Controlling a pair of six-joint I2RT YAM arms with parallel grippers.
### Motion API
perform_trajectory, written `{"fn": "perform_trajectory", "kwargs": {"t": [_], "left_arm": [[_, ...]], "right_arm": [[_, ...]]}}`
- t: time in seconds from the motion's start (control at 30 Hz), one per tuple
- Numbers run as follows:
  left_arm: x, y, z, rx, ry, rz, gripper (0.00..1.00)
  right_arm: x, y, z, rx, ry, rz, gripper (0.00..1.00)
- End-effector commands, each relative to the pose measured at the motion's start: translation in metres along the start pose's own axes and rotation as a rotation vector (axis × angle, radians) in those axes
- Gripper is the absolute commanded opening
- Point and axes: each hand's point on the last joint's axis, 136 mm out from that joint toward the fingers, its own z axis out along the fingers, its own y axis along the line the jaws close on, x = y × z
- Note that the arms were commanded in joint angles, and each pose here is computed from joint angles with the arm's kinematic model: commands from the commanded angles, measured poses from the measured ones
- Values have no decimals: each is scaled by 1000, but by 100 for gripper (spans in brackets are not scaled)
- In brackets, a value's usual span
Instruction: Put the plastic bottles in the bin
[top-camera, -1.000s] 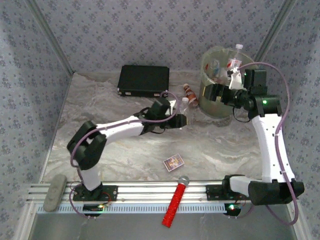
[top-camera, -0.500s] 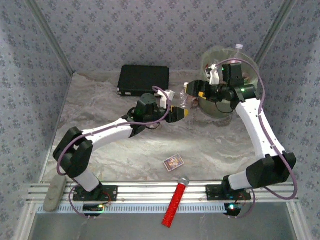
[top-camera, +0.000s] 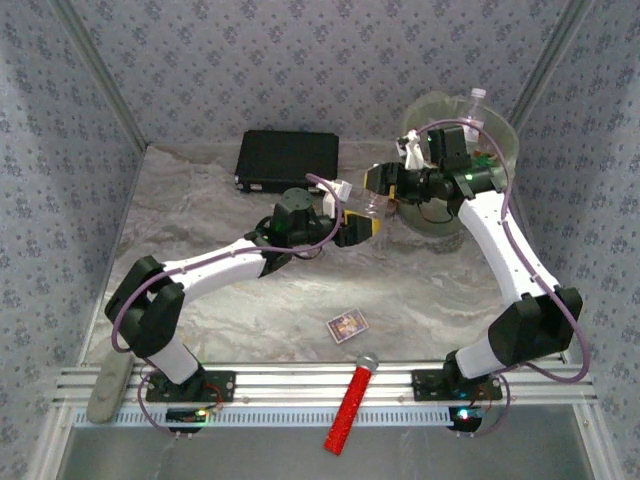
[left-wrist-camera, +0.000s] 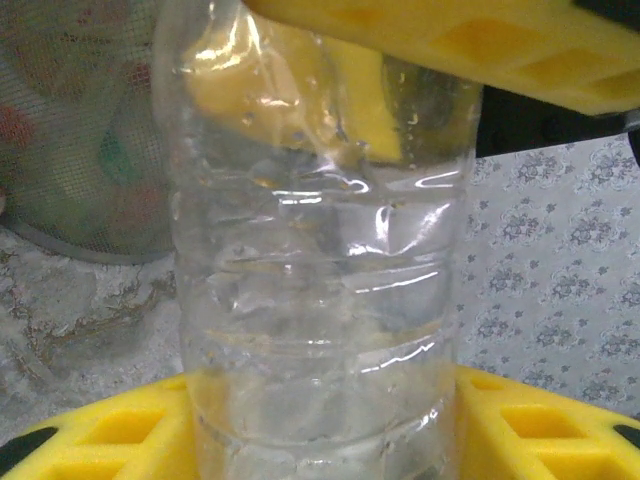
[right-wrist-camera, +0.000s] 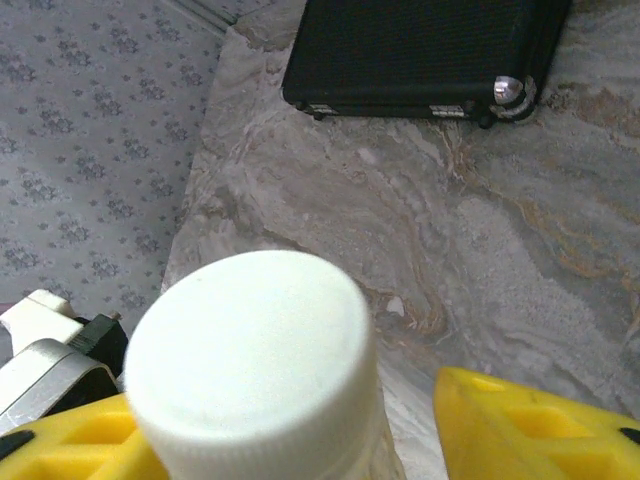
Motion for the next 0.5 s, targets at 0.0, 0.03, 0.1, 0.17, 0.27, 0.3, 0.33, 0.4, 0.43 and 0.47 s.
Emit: {"fn": "perform_trajectory", "kwargs": {"t": [0.0, 0.03, 0.1, 0.17, 0.27, 0.3, 0.33, 0.4, 0.43, 0.47], "left_arm": [[-19, -20, -5, 34, -52, 61, 55], [-19, -20, -5, 32, -53, 61, 56], [-19, -18, -5, 26, -54, 60, 57], [-18, -16, -4, 18, -53, 63, 59], [-19, -16, -3, 21, -55, 60, 73], [-19, -16, -3, 21, -55, 59, 79], [-19, -17, -3, 24, -56, 59, 83], [-19, -18, -5, 25, -56, 62, 88], [-19, -19, -7, 25, -57, 66, 90], [-18, -19, -9, 19, -56, 69, 90]], "right_arm": [[-3, 0, 0, 9, -13, 0, 54], [-4, 1, -1, 9, -16, -4, 51], [-6, 3, -4, 13, -22, -14, 48], [-10, 3, -8, 28, -36, -25, 46], [-17, 3, -15, 36, -59, -37, 41], [-20, 3, -17, 39, -67, -42, 40], [-22, 4, -20, 43, -73, -49, 39], [-32, 5, -29, 52, -99, -68, 39], [-38, 5, -35, 63, -114, -76, 38], [-46, 5, -45, 75, -135, -93, 39]]}}
